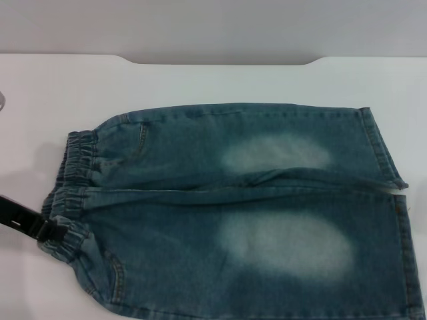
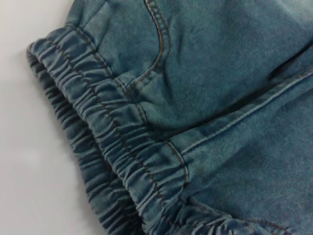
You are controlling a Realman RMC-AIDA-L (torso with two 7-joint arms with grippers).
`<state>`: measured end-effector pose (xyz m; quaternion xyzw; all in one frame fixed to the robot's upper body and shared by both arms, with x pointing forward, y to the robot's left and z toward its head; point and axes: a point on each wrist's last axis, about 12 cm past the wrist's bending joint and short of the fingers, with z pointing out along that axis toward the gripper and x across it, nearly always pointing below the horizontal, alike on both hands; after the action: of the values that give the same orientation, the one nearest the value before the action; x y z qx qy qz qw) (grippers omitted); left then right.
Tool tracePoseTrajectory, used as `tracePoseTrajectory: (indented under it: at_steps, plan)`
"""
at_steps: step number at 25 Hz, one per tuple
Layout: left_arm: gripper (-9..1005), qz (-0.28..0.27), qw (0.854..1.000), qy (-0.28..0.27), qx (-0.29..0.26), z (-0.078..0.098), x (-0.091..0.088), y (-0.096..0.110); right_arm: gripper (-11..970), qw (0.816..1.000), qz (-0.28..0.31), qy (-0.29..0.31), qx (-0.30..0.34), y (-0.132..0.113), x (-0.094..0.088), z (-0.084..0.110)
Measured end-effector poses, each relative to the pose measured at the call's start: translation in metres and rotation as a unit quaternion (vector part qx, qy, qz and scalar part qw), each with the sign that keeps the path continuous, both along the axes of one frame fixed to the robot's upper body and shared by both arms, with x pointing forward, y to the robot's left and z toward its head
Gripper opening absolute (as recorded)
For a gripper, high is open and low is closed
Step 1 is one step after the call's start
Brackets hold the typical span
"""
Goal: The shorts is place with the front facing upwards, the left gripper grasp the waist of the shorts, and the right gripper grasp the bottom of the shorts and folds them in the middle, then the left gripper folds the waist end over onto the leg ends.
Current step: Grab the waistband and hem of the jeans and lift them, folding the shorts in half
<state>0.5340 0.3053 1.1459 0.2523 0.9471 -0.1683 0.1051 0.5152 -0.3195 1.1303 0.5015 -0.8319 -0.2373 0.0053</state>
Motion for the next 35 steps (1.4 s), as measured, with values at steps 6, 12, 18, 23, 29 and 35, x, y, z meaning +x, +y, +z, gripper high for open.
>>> tracePoseTrajectory:
  at_steps: [6, 12, 18, 23, 29, 35]
  plan:
    - [54, 0.001, 1.000, -0.002, 0.001, -0.001, 0.001, -0.002, 515, 1.000, 0.010, 0.015, 0.009, 0.004, -0.001, -0.005]
    - [54, 0.003, 1.000, 0.001, 0.002, -0.003, 0.000, -0.001, 514, 1.000, 0.011, 0.024, 0.006, 0.002, -0.001, -0.005]
    - [54, 0.001, 1.000, 0.003, 0.003, -0.004, -0.001, -0.002, 514, 1.000, 0.007, 0.027, -0.008, -0.002, -0.002, -0.006]
    - [54, 0.001, 1.000, 0.004, 0.003, -0.005, -0.002, -0.002, 514, 1.000, 0.002, 0.016, -0.012, -0.001, 0.000, -0.010]
    - [54, 0.001, 1.000, 0.004, 0.004, -0.005, -0.001, -0.004, 514, 1.000, 0.001, 0.006, -0.013, 0.002, 0.001, -0.014]
    - [54, -0.001, 1.000, 0.004, 0.006, -0.004, 0.000, -0.006, 514, 1.000, 0.006, 0.003, -0.011, 0.008, 0.002, -0.016]
